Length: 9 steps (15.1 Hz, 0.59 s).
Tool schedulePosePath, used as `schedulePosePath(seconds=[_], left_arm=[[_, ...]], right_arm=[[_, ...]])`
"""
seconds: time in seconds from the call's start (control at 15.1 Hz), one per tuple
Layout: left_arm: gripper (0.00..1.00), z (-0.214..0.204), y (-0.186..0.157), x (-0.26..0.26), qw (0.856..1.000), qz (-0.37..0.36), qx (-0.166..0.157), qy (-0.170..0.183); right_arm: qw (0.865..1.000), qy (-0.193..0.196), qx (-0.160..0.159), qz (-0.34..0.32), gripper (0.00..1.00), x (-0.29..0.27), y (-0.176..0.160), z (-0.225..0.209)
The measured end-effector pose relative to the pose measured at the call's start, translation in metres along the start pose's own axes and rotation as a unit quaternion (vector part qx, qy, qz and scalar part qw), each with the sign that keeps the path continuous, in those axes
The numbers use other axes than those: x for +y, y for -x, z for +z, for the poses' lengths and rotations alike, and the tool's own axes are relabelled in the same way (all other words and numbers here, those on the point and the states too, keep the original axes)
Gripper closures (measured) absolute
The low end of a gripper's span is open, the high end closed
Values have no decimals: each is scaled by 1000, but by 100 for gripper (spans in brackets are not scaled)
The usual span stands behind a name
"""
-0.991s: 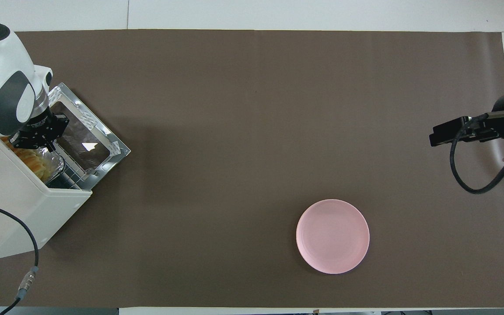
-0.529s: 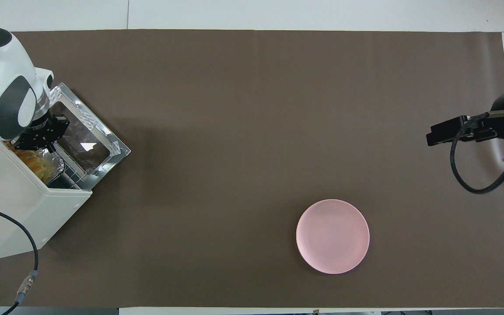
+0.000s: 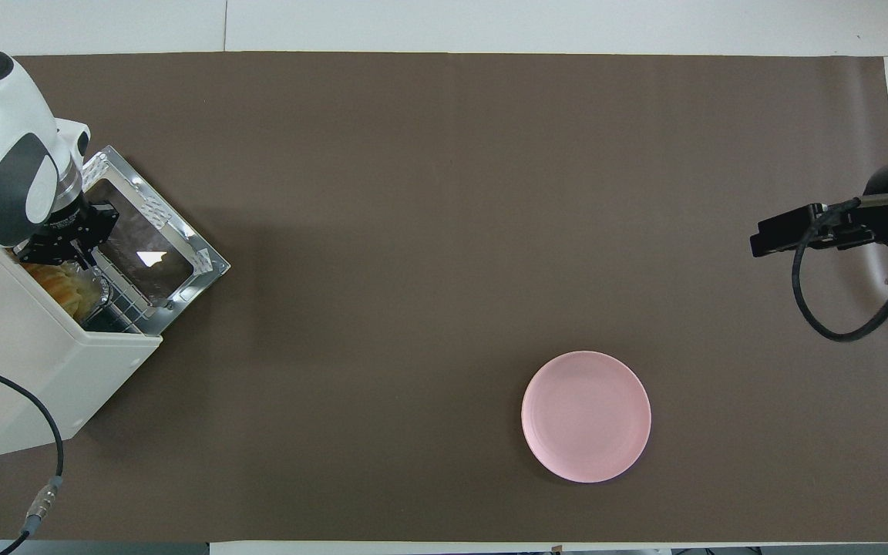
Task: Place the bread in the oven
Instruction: 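Withdraw the left gripper up out of the oven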
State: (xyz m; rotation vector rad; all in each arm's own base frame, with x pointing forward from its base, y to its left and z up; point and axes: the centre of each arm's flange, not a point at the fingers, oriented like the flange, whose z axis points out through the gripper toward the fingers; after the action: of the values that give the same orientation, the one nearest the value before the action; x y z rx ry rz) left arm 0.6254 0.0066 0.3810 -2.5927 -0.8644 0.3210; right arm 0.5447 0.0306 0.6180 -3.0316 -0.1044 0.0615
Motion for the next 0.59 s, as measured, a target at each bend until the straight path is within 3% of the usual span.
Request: schedulePosePath(seconds=[0.46,0.53,0.59], left_arm=[[8,-5,2,6,1000,6,12,10],[1,-7,2,7,1000,7,16,11],[1,-10,2,8,1000,8,21,11]], right_arm=[[1000,4,7,-1,0,0,-1,-3],[1000,16,8,-4,0,-1,-1,-4],[999,33,13,-9,0,-4,-2,-4]])
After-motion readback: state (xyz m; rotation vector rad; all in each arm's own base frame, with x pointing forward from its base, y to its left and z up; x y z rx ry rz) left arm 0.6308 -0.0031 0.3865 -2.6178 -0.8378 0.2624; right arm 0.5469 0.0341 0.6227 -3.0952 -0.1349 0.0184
